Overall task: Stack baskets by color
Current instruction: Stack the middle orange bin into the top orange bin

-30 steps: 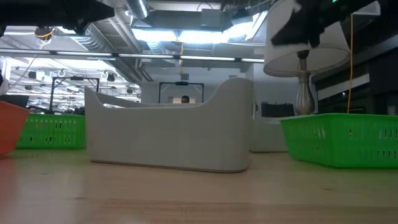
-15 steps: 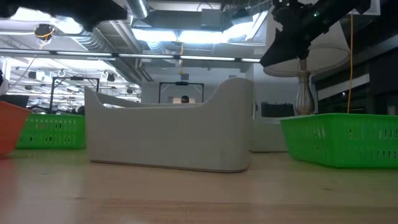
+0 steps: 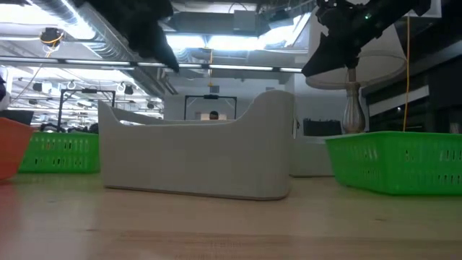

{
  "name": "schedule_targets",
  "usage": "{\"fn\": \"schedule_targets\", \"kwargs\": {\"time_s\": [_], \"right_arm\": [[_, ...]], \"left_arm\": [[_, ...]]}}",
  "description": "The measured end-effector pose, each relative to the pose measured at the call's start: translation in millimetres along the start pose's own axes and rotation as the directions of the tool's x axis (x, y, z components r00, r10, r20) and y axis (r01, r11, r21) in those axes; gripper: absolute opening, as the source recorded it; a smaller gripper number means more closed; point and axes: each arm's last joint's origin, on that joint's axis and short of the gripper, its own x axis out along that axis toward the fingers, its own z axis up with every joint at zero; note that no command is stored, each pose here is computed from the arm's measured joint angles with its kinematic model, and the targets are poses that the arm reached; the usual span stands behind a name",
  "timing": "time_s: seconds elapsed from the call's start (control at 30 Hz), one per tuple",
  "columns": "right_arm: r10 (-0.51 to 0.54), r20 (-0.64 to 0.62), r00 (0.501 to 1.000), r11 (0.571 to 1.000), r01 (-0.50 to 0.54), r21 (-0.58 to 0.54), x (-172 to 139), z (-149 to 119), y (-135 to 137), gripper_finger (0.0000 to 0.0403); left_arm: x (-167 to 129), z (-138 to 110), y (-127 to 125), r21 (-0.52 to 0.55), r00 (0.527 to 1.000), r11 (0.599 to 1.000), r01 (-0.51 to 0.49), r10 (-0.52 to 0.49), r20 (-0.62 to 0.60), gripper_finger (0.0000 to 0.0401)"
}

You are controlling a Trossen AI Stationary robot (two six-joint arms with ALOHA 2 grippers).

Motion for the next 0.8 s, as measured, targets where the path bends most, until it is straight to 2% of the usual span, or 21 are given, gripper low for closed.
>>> {"fn": "schedule_targets", "kwargs": {"time_s": [0.2, 0.5, 0.57, 0.7, 0.8], "right_arm": [[0.0, 0.002, 1.0, 1.0, 0.0, 0.0, 0.0, 0.1, 0.0, 0.0087], [0.0, 0.001, 1.0, 1.0, 0.0, -0.022, 0.0, 0.1, 0.0, 0.0087], [0.0, 0.0, 1.0, 1.0, 0.0, -0.03, 0.0, 0.0, 0.0, 0.0087], [0.0, 0.0, 1.0, 1.0, 0.0, -0.031, 0.0, -0.1, 0.0, 0.0087], [0.0, 0.0, 1.0, 0.999, 0.0, -0.033, 0.0, -0.1, 0.0, 0.0087]], "left_arm": [[40.0, -4.9, 5.5, 0.078, 0.987, 0.997, -0.013, 0.025, -0.158, 0.0074], [75.2, -14.8, 2.7, 0.085, 0.962, 0.996, 0.0, 0.023, -0.273, 0.0134], [80.1, -17.3, 1.3, 0.082, 0.957, 0.996, 0.025, 0.0, -0.291, 0.0143], [90.2, -23.9, -4.0, 0.039, 0.938, 0.99, 0.137, -0.117, -0.326, 0.0147], [99.0, -30.3, -6.0, 0.02, 0.924, 0.99, 0.137, -0.121, -0.364, 0.0147]]}}
